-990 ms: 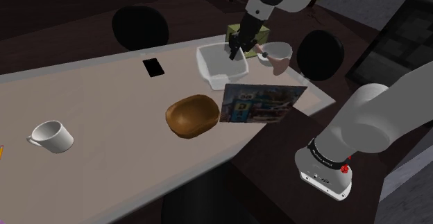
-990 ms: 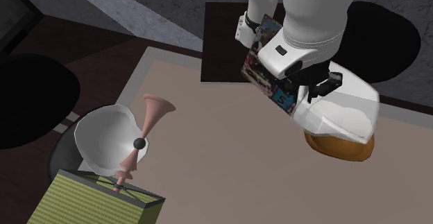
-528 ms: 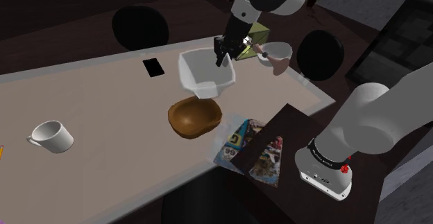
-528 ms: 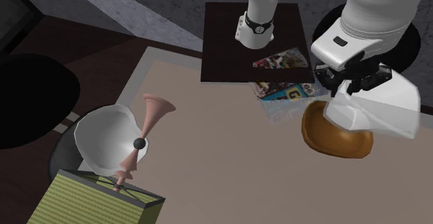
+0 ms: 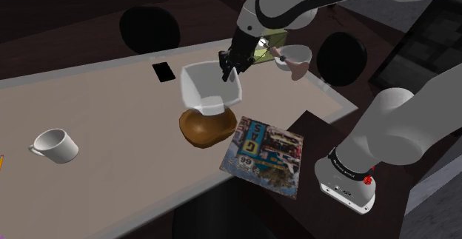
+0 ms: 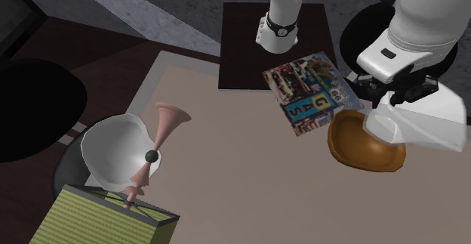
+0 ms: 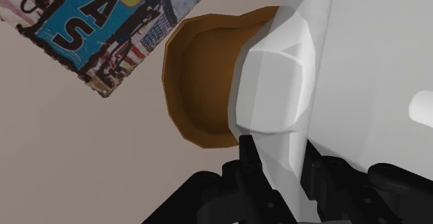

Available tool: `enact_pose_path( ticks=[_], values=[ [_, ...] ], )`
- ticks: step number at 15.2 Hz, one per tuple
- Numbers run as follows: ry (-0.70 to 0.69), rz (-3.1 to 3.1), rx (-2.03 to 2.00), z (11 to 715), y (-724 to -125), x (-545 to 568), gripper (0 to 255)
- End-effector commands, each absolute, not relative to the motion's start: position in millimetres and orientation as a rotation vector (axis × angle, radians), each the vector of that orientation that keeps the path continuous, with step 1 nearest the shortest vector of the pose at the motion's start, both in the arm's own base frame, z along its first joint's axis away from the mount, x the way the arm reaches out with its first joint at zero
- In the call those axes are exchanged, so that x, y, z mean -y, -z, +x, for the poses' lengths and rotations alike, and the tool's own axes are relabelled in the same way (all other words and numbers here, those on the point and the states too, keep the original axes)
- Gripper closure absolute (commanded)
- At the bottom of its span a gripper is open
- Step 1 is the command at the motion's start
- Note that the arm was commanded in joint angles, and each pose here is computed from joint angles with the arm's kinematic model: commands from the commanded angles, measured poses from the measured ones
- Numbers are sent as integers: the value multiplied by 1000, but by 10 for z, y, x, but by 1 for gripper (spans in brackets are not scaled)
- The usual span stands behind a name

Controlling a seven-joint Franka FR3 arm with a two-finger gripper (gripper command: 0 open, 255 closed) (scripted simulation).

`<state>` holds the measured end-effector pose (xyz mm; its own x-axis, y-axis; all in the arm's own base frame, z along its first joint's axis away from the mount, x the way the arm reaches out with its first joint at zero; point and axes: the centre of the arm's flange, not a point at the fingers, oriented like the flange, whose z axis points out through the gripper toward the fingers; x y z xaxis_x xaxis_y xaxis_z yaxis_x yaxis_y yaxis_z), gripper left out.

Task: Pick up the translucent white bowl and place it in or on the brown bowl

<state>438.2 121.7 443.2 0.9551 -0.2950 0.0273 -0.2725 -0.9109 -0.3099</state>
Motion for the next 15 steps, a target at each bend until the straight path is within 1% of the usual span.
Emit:
enact_pose_path(
  ticks=[1, 15],
  values=[
    [108, -2800, -417, 4377, -4333, -1220, 255],
    [108, -2800, -417, 4377, -3594, -1220, 255]
  ],
)
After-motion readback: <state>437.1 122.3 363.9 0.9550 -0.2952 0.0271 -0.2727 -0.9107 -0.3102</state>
